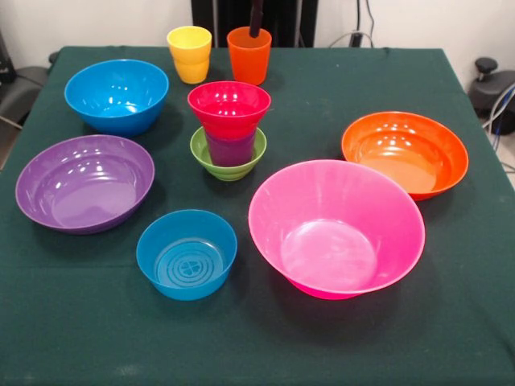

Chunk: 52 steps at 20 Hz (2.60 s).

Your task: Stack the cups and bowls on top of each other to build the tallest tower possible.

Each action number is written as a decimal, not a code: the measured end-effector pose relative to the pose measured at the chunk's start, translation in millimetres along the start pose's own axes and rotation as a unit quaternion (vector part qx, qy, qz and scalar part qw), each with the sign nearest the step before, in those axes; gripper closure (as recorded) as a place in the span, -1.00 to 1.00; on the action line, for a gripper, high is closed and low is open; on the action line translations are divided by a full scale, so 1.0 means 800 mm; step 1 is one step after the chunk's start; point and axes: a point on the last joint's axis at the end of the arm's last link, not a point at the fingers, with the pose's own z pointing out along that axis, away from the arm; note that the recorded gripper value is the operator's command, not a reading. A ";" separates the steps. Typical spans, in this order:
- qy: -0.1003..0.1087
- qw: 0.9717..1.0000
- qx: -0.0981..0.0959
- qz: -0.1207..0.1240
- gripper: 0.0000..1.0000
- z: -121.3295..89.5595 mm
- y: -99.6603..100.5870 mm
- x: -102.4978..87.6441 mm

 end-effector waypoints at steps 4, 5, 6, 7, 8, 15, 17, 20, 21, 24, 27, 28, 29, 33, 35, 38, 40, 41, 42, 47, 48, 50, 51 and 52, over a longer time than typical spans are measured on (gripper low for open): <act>-0.001 1.000 0.010 0.007 -1.00 0.009 -0.004 -0.008; -0.001 1.000 0.012 0.008 -1.00 0.012 -0.006 -0.009; -0.002 1.000 0.014 0.008 -1.00 0.014 -0.007 -0.010; -0.002 1.000 0.016 0.009 -1.00 0.015 -0.008 -0.010; -0.002 1.000 0.016 0.009 -1.00 0.016 -0.008 -0.011; -0.011 1.000 0.002 0.015 -1.00 0.007 0.006 -0.024; -0.013 1.000 -0.004 0.017 -1.00 0.003 0.013 -0.028; -0.018 1.000 -0.018 0.019 -1.00 -0.004 0.029 -0.037; -0.019 0.999 -0.021 0.019 -1.00 -0.005 0.032 -0.040; -0.019 0.999 -0.029 0.020 -1.00 -0.006 0.044 -0.055; -0.021 0.999 -0.039 0.022 -1.00 -0.005 0.059 -0.081; -0.021 0.999 -0.042 0.022 -1.00 -0.004 0.062 -0.089; -0.022 0.999 -0.043 0.022 -1.00 -0.004 0.064 -0.092; -0.020 0.998 -0.052 0.006 -1.00 -0.005 0.076 -0.112; -0.019 0.998 -0.054 -0.008 -1.00 -0.005 0.080 -0.116; -0.025 0.997 -0.059 -0.053 -1.00 -0.007 0.086 -0.118; -0.029 0.993 -0.065 -0.089 -1.00 -0.008 0.091 -0.114; -0.030 0.992 -0.067 -0.100 -1.00 -0.009 0.093 -0.112; -0.030 0.991 -0.068 -0.108 -1.00 -0.009 0.094 -0.110; -0.025 0.985 -0.075 -0.155 -1.00 -0.009 0.102 -0.090; -0.024 0.984 -0.076 -0.159 -1.00 -0.009 0.103 -0.088; -0.022 0.983 -0.078 -0.167 -1.00 -0.009 0.106 -0.080; -0.020 0.982 -0.080 -0.170 -1.00 -0.009 0.107 -0.077; -0.019 0.981 -0.081 -0.173 -1.00 -0.009 0.108 -0.074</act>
